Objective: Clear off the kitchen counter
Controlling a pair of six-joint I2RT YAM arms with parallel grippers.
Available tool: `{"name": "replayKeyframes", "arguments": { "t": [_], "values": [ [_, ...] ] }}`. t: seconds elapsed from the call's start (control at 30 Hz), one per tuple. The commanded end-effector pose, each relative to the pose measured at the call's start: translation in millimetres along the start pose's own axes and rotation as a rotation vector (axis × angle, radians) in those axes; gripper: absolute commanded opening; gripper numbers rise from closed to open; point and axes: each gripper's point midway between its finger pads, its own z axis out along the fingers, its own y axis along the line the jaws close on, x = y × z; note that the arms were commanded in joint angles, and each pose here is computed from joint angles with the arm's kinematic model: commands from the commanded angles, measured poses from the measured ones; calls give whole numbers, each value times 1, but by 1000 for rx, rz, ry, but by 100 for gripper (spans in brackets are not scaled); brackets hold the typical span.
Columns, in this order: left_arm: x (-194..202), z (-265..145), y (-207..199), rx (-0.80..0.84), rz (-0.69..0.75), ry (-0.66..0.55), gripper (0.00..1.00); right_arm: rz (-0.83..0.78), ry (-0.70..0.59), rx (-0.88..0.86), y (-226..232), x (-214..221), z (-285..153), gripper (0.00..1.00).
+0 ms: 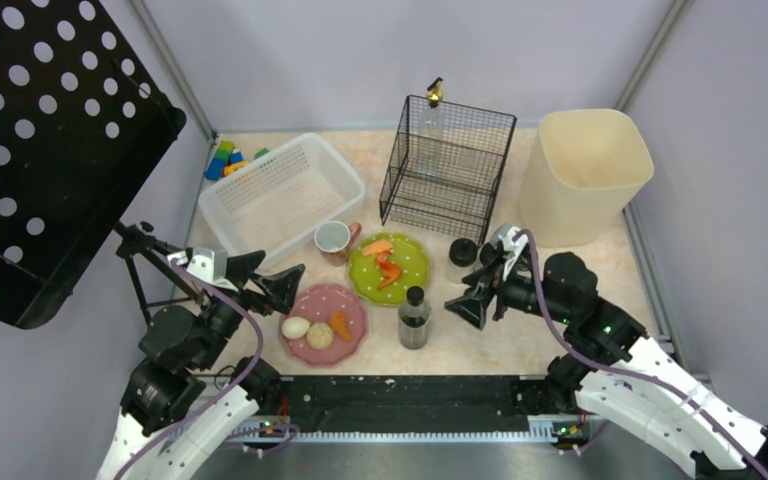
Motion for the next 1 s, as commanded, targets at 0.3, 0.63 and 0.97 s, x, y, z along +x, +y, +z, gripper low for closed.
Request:
{"name": "replayKeyframes", "arguments": {
  "t": [0.3,0.63,0.97],
  "values": [
    [-9,-2,-4,21,-2,-40,93,-153,5,-101,48,14,23,73],
    [-9,-1,-5,26,0,-37,93,-245,-107,-63,49,-1,38,73],
    [-10,-2,-5,26,-1,-41,93,-273,-139,-95,57,-5,57,73]
  ]
}}
